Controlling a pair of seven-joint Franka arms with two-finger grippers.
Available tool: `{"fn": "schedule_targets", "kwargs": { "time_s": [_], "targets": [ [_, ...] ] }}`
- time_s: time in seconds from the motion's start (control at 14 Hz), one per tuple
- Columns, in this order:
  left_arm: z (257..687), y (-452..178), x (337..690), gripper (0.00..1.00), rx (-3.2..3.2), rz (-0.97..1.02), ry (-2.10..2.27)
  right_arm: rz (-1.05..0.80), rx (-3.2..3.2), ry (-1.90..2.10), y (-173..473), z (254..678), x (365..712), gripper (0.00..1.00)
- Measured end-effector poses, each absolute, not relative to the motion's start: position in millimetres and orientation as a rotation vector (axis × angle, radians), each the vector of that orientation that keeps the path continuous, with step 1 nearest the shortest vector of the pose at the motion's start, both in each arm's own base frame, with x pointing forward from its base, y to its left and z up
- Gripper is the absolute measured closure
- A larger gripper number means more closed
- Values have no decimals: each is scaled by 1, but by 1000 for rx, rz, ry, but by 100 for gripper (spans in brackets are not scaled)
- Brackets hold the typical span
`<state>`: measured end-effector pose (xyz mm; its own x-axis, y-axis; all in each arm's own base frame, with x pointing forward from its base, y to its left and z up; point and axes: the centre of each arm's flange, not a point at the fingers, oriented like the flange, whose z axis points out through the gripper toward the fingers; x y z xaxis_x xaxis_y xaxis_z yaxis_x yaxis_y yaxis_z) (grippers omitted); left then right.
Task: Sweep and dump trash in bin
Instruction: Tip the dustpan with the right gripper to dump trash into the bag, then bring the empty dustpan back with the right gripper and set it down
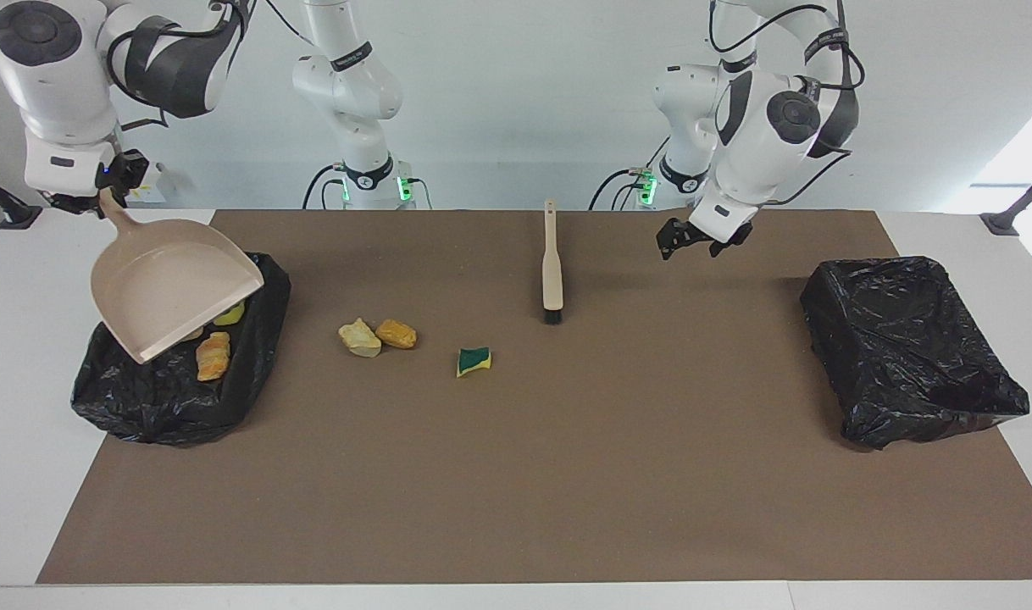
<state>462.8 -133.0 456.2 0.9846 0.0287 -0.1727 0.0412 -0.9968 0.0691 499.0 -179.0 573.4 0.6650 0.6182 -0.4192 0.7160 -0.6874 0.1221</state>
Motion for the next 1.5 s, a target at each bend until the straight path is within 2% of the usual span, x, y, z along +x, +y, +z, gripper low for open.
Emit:
{"fn": "schedule_targets", "kwargs": {
  "time_s": [0.43,0.79,1.15,1.5],
  "targets": [
    [521,-77,473,0,3049,-226,-18,-354,2927,620,-59,562,515,69],
    [572,-68,478,0,3066,-164,-18,-244,3096,279,50,550,528,69],
    [607,-63,495,0,3113,-48,-39,-156,3132,61,166,503,556,69],
    [636,-60,525,0,3167,-47,-75,-76,3182,-107,266,445,578,69]
  ]
}}
